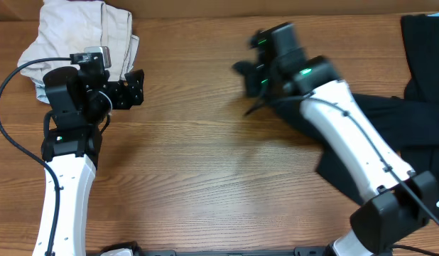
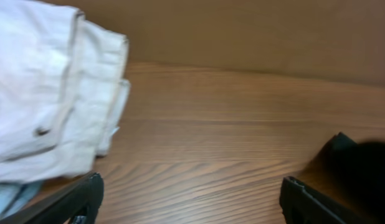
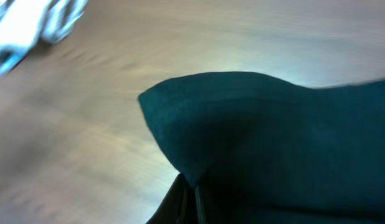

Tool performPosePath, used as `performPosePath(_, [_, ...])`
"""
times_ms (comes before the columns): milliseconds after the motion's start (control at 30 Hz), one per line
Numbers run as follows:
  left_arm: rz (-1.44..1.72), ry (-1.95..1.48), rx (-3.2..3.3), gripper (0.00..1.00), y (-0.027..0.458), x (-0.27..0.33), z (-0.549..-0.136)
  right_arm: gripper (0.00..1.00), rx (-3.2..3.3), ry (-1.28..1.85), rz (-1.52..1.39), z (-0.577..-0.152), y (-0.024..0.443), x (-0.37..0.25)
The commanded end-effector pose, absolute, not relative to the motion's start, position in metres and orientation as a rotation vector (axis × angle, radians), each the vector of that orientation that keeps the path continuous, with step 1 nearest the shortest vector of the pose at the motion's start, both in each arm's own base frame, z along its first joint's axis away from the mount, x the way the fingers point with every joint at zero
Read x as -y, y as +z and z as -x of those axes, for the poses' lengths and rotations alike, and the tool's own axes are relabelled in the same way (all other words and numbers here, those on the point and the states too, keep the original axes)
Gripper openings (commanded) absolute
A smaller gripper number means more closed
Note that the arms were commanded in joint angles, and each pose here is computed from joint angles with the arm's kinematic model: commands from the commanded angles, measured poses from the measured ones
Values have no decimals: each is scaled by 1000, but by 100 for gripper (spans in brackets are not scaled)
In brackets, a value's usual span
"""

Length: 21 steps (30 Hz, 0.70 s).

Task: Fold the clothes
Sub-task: 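Drag the black t-shirt leftward to the table center with the right gripper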

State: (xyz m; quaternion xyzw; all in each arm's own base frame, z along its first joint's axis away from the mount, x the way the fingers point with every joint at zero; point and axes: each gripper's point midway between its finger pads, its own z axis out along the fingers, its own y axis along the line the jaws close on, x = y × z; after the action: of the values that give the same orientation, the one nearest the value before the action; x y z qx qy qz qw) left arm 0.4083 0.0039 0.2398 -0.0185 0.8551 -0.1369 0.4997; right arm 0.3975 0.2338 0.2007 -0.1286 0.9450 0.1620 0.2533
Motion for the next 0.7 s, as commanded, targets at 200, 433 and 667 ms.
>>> performPosePath(200, [160,-93,-1974,99,278,-65,-397,4,-2548,731,688,-302,206,-360])
performPosePath(433, [151,-99,-1975,99,278,-65,-396,21,-2613,969,939,-221,209,-394])
performPosePath(667, [22,-260,-1927,99,290,-35,-400,44,-2726,828,594,-246,229,-336])
